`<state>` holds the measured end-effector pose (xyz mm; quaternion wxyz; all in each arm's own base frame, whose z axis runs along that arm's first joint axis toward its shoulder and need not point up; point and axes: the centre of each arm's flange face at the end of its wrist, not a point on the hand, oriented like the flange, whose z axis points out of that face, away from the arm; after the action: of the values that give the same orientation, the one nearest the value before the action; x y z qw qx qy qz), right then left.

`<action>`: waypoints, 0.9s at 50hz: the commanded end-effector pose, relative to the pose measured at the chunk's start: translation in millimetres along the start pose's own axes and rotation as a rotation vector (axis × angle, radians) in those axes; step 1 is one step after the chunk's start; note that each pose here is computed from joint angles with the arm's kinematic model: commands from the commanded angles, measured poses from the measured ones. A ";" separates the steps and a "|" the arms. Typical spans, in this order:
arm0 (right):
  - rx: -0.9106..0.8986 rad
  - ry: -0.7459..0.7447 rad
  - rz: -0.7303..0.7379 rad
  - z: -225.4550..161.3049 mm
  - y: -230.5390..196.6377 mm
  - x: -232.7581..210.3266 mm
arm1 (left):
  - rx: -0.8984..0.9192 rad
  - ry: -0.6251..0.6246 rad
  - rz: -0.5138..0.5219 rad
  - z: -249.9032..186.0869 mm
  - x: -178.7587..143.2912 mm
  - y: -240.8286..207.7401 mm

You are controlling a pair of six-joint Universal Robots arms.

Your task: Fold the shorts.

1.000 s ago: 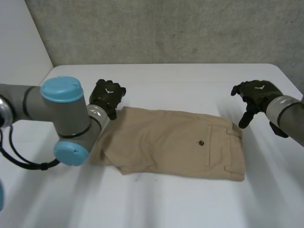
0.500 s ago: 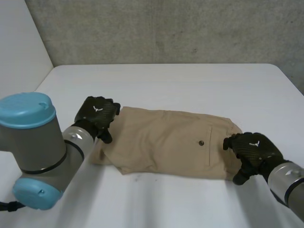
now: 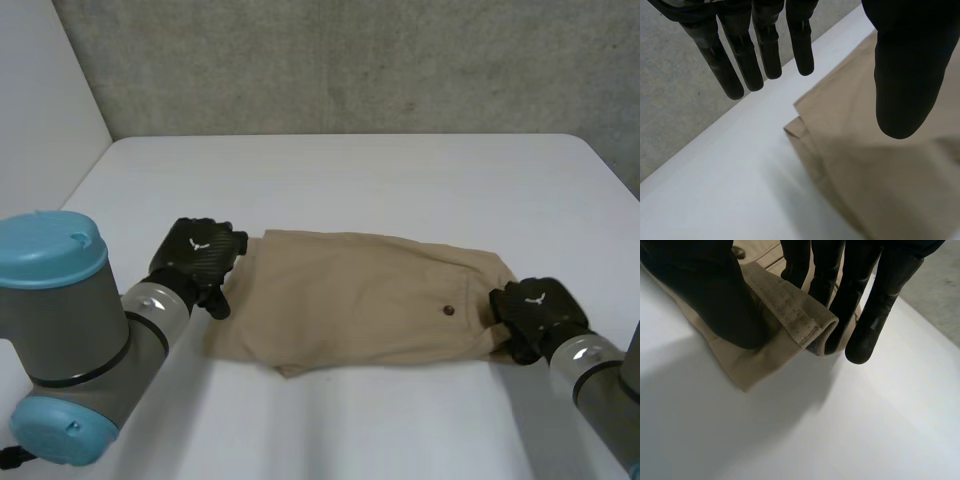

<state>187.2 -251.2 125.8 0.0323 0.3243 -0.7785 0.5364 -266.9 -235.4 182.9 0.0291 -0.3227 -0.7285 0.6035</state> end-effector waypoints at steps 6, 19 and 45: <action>-0.116 0.121 -0.178 -10.0 -14.5 72.4 | 0.035 -0.033 -0.006 -14.8 -11.2 -10.9; 0.296 -0.056 -0.369 -31.9 -126.4 -11.9 | 0.039 -0.043 -0.006 -18.8 -12.7 -12.8; 0.506 -0.386 -0.006 -47.8 -161.0 -95.2 | 0.188 -0.142 -0.032 -12.5 -45.9 -58.7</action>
<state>365.3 -154.1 197.4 -0.1632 0.5719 -0.5329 0.6019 -242.1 -243.3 239.5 0.0055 -0.2707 -0.6911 0.6701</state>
